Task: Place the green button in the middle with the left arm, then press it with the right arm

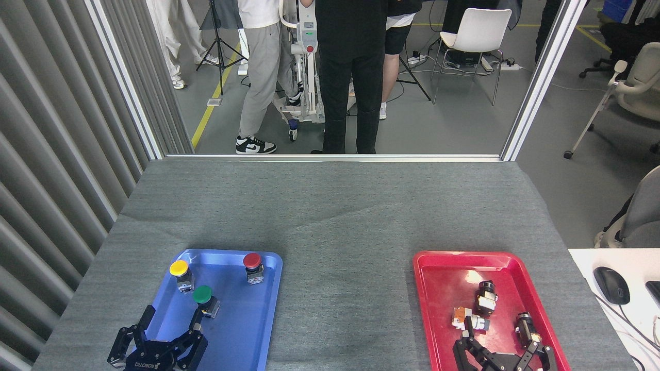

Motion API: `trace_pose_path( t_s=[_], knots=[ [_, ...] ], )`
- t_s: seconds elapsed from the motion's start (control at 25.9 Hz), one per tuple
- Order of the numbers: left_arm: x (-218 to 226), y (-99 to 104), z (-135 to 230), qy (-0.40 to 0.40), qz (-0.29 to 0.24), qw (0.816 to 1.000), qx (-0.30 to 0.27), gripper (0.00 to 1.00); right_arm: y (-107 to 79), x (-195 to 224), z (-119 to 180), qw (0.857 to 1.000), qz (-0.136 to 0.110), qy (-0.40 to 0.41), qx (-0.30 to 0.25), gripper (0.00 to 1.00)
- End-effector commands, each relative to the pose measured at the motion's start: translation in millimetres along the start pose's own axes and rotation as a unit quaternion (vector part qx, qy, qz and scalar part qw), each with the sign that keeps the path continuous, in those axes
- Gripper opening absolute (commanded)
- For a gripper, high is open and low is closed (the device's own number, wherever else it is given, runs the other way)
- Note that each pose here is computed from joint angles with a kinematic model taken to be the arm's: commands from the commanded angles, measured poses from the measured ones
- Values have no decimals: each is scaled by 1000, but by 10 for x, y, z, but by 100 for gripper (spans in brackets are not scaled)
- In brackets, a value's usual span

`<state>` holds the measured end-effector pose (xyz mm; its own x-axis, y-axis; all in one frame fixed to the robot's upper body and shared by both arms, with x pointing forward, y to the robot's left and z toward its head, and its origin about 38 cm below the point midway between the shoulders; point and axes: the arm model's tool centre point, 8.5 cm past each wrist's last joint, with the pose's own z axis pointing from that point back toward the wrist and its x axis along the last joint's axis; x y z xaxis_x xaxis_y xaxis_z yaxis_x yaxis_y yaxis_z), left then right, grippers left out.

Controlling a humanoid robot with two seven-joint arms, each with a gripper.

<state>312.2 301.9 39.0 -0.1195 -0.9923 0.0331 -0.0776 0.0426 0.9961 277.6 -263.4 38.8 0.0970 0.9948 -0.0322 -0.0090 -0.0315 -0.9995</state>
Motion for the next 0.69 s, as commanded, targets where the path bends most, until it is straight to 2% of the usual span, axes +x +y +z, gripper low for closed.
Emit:
trace_pose_path(
  t_s=[0.0, 0.31, 0.66],
  knots=[
    [-3, -3, -2, 3, 2, 1000, 0, 99, -33, 16, -77, 1000, -2, -3, -7, 100],
    [-18, -2, -10, 2, -3, 1000, -2, 99, -3, -7, -66, 1000, 2, -3, -3, 100],
    [-22, -26, -14, 9, 2, 1000, -4, 99, 17, 35, -44, 1000, -6, 3, 1, 100]
  ],
)
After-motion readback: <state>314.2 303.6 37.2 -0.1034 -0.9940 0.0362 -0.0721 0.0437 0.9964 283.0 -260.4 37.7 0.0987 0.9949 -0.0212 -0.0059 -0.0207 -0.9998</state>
